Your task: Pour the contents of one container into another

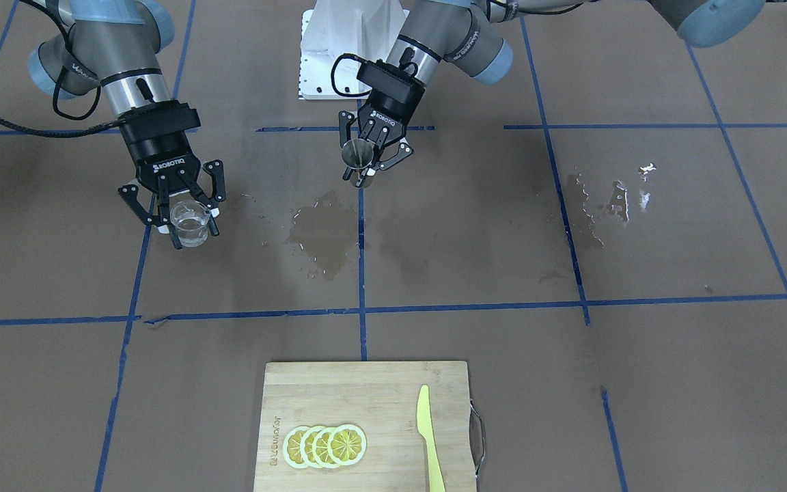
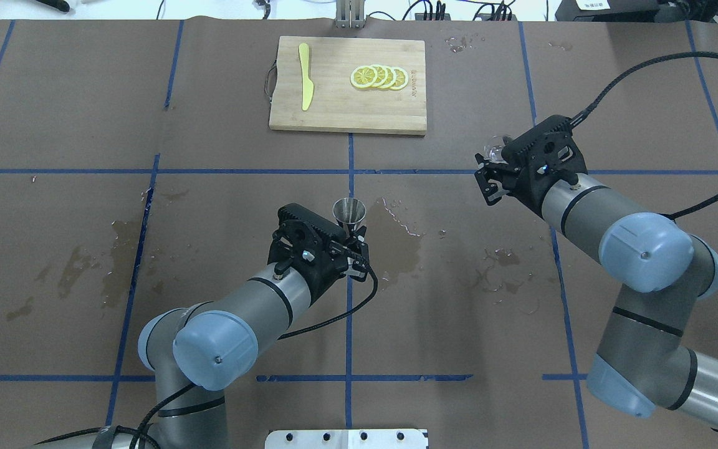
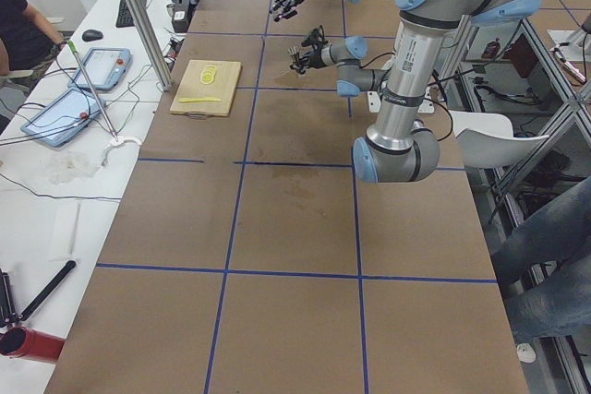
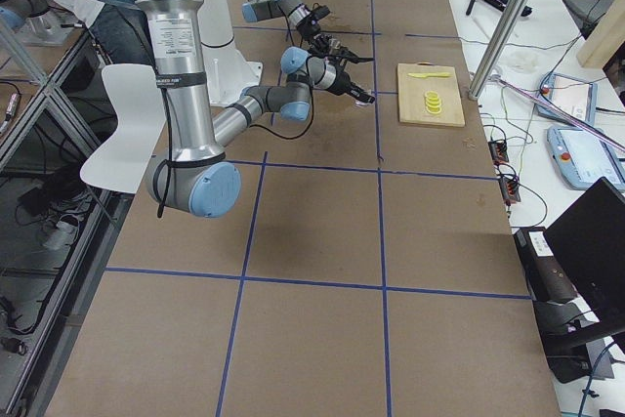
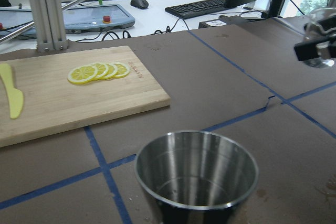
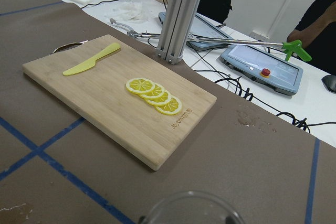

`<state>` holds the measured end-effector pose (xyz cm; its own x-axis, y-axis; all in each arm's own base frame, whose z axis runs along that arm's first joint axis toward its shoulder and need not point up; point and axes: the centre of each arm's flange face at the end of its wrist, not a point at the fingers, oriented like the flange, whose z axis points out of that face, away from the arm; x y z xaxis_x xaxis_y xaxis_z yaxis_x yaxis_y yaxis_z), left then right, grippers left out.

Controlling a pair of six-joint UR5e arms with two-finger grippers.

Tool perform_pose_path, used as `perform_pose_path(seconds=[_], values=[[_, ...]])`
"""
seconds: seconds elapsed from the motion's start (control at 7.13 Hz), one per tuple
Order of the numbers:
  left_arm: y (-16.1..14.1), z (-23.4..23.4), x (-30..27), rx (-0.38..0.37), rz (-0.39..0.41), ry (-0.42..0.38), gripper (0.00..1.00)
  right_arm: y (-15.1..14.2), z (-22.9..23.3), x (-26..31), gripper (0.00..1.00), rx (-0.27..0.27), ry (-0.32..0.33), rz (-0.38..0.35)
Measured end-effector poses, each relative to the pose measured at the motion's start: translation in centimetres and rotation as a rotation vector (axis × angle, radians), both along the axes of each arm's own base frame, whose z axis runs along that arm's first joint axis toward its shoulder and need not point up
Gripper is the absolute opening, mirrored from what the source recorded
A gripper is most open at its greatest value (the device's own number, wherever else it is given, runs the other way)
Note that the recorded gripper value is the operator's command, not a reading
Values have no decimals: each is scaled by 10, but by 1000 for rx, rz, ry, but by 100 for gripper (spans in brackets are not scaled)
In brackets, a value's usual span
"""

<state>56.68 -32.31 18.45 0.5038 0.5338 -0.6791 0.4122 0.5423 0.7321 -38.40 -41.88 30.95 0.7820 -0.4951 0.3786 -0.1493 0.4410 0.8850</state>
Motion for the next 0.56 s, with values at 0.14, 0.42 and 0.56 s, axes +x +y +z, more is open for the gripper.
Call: perform_pose_path(seconds=[0.14,0.42,0.56], values=[[-2,2,2,21,18,-13,0,2,-20,-5,0,3,29,-27],[-15,8,2,87,67,-62,0,19,-59,-9,0,21,109,-84],[-22,11,6,109,94,-52,0,27,-72,-13,0,33,129,-108]])
